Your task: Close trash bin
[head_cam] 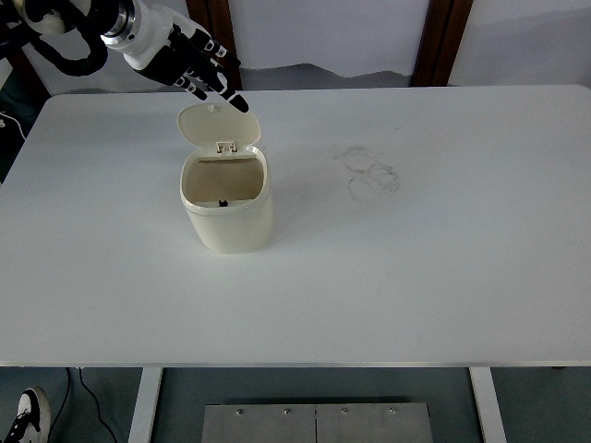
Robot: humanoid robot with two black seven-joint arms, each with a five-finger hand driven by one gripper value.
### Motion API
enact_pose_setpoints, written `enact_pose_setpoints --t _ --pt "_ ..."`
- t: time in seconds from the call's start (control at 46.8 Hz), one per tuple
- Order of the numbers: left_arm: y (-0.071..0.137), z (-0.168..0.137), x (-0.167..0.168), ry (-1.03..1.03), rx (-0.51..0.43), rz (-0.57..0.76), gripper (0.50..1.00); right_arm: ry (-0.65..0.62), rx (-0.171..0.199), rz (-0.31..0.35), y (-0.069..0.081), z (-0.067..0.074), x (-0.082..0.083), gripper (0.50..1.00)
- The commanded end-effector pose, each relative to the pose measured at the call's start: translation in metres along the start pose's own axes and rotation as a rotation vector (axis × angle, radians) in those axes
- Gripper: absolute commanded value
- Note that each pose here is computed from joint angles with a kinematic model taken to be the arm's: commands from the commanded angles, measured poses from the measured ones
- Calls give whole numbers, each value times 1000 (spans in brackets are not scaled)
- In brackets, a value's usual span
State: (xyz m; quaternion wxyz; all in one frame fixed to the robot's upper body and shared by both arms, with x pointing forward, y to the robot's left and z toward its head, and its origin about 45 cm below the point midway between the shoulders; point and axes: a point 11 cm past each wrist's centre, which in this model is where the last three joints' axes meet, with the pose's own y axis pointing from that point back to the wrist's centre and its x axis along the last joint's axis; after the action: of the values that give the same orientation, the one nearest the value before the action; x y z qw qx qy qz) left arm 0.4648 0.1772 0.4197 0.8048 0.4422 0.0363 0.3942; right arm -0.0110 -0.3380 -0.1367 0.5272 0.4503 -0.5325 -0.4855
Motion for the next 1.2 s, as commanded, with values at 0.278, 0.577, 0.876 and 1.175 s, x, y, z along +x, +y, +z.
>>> enact_pose_setpoints --t 0.278,0.577,0.876,1.175 --pt "0 -4 -14 6 26 -2 1000 3 -3 1 0 0 0 995" --pt "2 -7 -16 0 45 2 1000 5 -6 -1 0 1 0 995" --pt "4 -5 -49 17 59 -48 1000 5 -8 -1 0 1 0 995" --pt "7 -14 -56 23 94 -58 1000 8 -8 -1 0 1 0 995"
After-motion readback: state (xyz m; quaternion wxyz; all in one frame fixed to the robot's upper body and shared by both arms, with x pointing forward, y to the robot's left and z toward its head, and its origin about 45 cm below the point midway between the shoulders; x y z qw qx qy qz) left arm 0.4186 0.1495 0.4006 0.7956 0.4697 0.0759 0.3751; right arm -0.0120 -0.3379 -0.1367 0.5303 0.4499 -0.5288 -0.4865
